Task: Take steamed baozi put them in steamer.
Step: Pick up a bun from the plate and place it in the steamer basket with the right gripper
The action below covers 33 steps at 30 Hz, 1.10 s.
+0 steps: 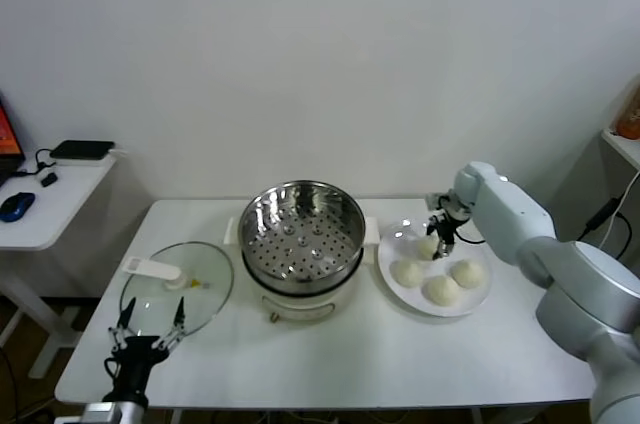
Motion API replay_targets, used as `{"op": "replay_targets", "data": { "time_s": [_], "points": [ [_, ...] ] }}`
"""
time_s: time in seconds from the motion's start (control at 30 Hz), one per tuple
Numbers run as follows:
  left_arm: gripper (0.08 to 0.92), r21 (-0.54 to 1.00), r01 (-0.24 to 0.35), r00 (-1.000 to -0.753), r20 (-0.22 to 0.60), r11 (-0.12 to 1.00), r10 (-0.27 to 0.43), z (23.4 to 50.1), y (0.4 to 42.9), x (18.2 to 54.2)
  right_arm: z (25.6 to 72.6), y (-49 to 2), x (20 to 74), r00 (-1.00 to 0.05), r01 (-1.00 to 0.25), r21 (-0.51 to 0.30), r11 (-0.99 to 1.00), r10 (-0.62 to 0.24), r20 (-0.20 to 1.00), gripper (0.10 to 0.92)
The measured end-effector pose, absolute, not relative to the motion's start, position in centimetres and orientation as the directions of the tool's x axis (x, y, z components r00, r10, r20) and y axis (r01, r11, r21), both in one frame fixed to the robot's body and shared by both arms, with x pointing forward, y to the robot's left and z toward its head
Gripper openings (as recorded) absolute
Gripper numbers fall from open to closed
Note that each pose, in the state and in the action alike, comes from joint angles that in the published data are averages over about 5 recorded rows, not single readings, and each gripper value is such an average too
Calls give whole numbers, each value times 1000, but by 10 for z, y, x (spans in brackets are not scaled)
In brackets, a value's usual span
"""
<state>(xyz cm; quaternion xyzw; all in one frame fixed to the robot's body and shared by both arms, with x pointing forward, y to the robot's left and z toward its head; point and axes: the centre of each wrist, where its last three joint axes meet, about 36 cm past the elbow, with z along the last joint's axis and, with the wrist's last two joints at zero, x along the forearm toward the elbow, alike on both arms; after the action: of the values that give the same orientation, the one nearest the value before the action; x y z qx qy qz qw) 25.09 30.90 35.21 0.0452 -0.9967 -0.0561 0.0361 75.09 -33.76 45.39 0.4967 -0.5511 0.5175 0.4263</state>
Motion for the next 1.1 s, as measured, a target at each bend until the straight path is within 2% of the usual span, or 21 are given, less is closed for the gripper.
{"op": "replay_targets", "data": {
  "time_s": [0.3, 0.57, 0.83, 1.1],
  "points": [
    [823, 114, -91, -993, 69, 989, -99, 352, 309, 249, 465, -338, 753, -161, -985, -168, -48, -119, 980, 651],
    [823, 114, -101, -992, 66, 988, -109, 353, 309, 249, 496, -332, 760, -198, -970, -213, -116, -130, 972, 650],
    [823, 115, -107, -991, 63, 988, -115, 354, 308, 249, 562, -308, 766, -266, -920, -299, -254, -158, 951, 653],
    [823, 113, -108, -991, 63, 988, -116, 357, 306, 248, 641, -255, 756, -314, -816, -382, -434, -223, 923, 655]
  ]
}}
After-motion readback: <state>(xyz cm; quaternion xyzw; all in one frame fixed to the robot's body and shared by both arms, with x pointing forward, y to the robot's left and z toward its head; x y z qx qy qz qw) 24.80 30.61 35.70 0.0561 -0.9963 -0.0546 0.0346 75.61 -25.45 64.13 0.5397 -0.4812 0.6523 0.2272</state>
